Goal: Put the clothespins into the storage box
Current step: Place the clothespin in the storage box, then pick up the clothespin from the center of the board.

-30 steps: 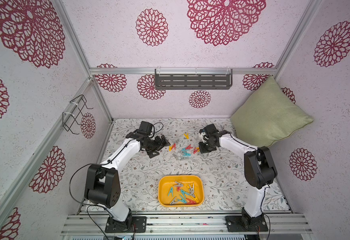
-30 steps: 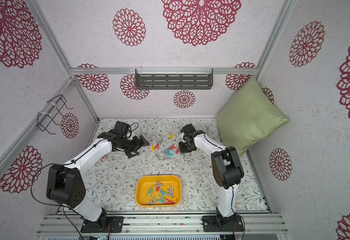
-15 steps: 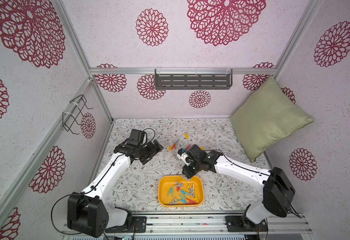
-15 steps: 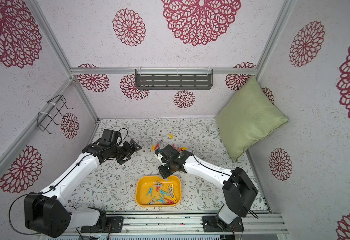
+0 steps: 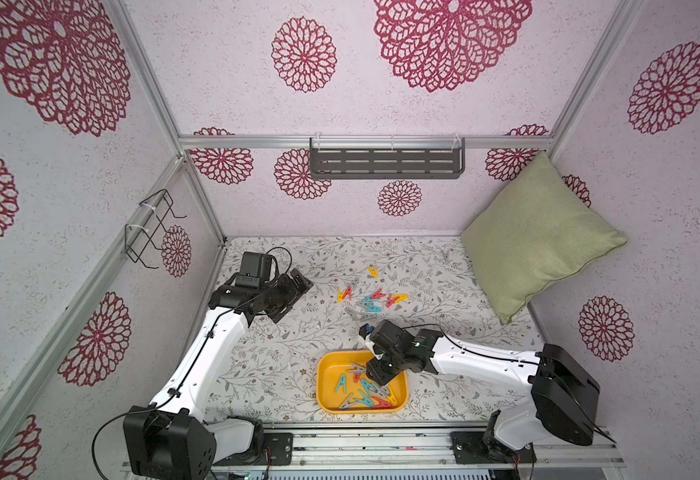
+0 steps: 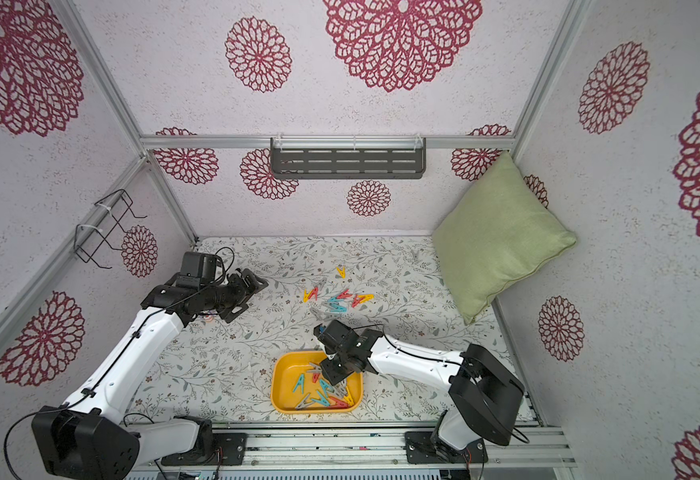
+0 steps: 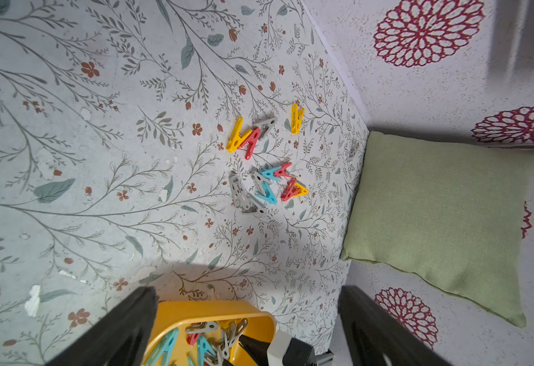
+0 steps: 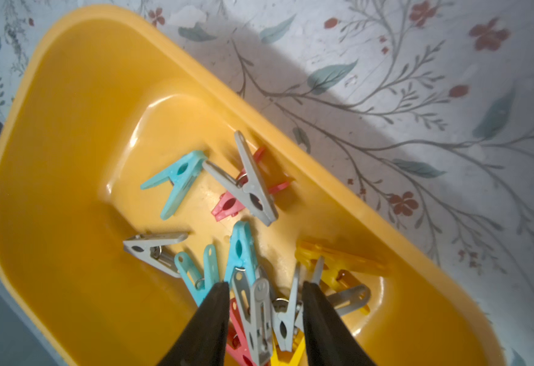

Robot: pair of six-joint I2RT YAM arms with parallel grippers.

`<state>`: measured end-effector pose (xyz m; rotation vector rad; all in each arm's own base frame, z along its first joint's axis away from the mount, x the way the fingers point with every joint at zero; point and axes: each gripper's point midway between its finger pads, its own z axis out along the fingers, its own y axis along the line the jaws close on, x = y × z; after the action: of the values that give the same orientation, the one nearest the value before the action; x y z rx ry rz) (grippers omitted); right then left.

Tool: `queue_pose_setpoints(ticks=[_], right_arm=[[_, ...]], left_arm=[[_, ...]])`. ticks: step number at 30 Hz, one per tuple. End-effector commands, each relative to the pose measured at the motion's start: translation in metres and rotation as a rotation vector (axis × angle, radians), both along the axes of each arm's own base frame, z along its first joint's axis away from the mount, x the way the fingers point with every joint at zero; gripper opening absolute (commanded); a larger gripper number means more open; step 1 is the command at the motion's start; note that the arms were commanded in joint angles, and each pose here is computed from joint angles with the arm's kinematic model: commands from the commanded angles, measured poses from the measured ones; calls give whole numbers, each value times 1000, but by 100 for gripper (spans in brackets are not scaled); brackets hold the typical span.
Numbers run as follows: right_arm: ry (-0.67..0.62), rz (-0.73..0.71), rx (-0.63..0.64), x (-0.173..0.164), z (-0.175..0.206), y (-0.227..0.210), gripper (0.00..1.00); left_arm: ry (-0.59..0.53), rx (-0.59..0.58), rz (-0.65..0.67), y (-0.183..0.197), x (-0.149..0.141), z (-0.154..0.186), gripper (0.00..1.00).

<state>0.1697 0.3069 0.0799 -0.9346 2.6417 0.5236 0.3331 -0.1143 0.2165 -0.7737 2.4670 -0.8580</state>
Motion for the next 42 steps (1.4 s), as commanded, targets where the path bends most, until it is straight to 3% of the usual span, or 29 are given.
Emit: queue_pose_setpoints(ticks=[1, 3, 10, 12, 16, 22, 31, 42], right_arm=[[-110, -67, 80, 29, 39, 11, 45], [-133, -97, 98, 42, 50, 11, 46], [-158, -278, 151, 110, 80, -10, 48], [-143, -325, 160, 128, 82, -17, 51], [-103, -383, 175, 161, 83, -22, 58], [-36, -420, 211, 200, 75, -13, 66], [33, -436, 235, 235, 61, 1, 79], [79, -483, 245, 255, 45, -16, 81]], left_arm=[[22, -46, -24, -8, 8, -7, 97], [31, -48, -33, -9, 14, -14, 100], [131, -58, -120, -21, 44, -41, 72], [143, -50, -133, -23, 55, -47, 69], [193, 56, -162, -15, 74, -63, 68], [288, 184, -223, -10, 95, -95, 57], [358, 305, -346, -34, 116, -131, 56], [372, 374, -413, -68, 135, -160, 62]])
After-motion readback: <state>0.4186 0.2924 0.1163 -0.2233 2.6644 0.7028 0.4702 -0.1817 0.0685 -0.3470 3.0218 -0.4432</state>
